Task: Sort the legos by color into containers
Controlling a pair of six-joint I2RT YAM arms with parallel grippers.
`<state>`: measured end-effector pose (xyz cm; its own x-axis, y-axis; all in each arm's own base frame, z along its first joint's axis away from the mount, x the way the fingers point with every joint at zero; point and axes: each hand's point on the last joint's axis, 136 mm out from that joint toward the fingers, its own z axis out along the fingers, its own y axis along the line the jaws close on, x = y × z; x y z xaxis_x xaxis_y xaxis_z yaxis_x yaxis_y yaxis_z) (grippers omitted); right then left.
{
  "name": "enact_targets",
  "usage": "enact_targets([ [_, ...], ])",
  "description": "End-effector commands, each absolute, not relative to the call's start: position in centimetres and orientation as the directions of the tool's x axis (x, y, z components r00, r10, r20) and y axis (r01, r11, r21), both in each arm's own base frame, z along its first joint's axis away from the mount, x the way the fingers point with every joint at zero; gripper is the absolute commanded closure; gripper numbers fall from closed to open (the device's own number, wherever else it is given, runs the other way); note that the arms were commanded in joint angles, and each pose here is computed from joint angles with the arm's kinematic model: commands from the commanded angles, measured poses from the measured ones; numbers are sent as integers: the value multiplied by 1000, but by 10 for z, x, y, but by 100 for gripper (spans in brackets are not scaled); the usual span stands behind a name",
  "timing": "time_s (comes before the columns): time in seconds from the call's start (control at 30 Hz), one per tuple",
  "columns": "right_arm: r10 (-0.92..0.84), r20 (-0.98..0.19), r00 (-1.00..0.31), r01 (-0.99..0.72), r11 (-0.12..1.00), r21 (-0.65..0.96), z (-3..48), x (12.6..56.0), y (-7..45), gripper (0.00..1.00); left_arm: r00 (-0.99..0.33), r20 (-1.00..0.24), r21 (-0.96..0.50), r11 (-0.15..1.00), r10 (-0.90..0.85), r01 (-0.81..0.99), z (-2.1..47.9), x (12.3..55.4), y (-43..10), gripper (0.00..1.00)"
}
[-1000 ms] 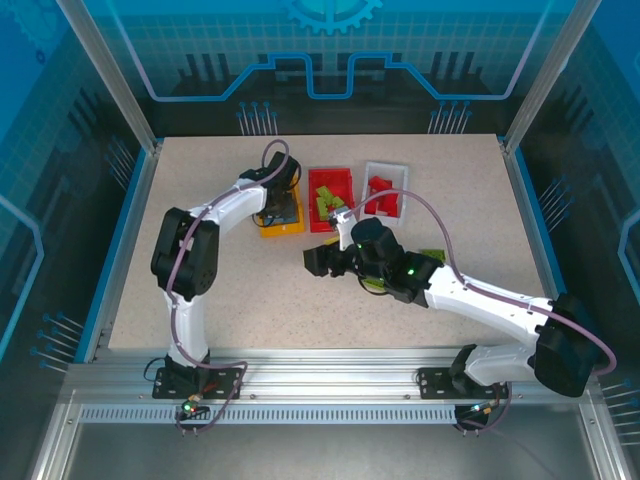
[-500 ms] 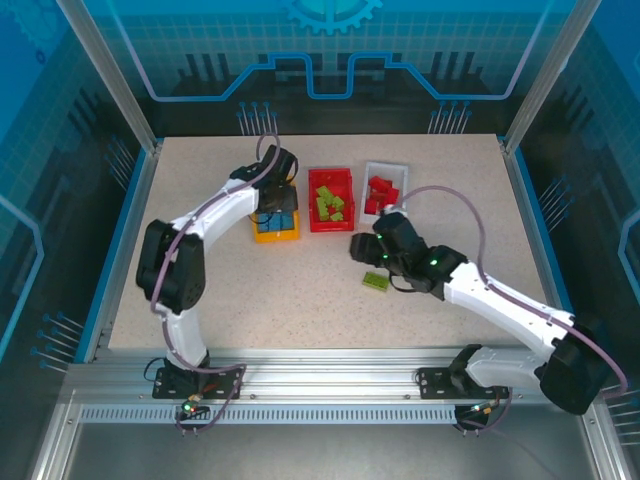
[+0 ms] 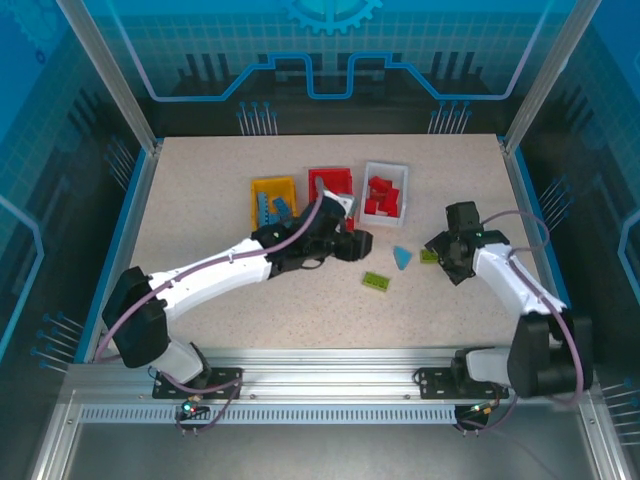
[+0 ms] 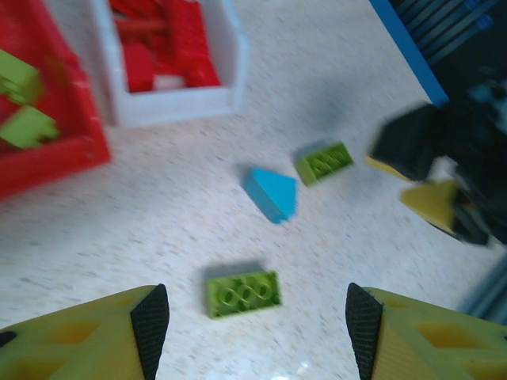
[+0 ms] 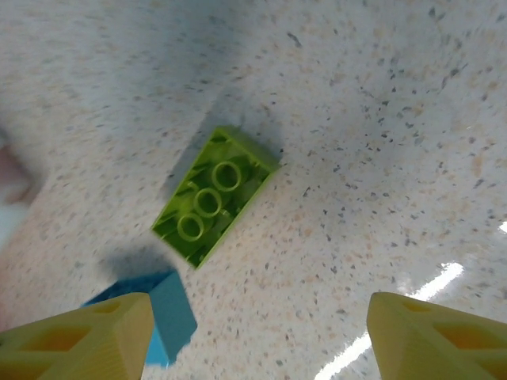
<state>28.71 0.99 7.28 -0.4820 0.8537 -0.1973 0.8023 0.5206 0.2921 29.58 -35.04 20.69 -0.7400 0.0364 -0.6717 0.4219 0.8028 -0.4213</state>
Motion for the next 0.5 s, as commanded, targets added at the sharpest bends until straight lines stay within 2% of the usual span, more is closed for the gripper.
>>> enact_targets([
  [0.0, 908, -63, -413, 842, 408, 352, 65, 306, 20, 28, -704, -710, -491, 724, -10, 484, 232, 283, -381, 36],
  [0.17, 928, -73, -366, 851, 366, 376, 65, 330, 16, 30, -692, -721, -486, 688, 33, 539, 228, 263, -402, 36],
  [0.47, 942, -3, -336, 898, 321, 302, 29, 334, 15, 33, -693, -718, -480, 676, 65, 560, 223, 250, -410, 37],
])
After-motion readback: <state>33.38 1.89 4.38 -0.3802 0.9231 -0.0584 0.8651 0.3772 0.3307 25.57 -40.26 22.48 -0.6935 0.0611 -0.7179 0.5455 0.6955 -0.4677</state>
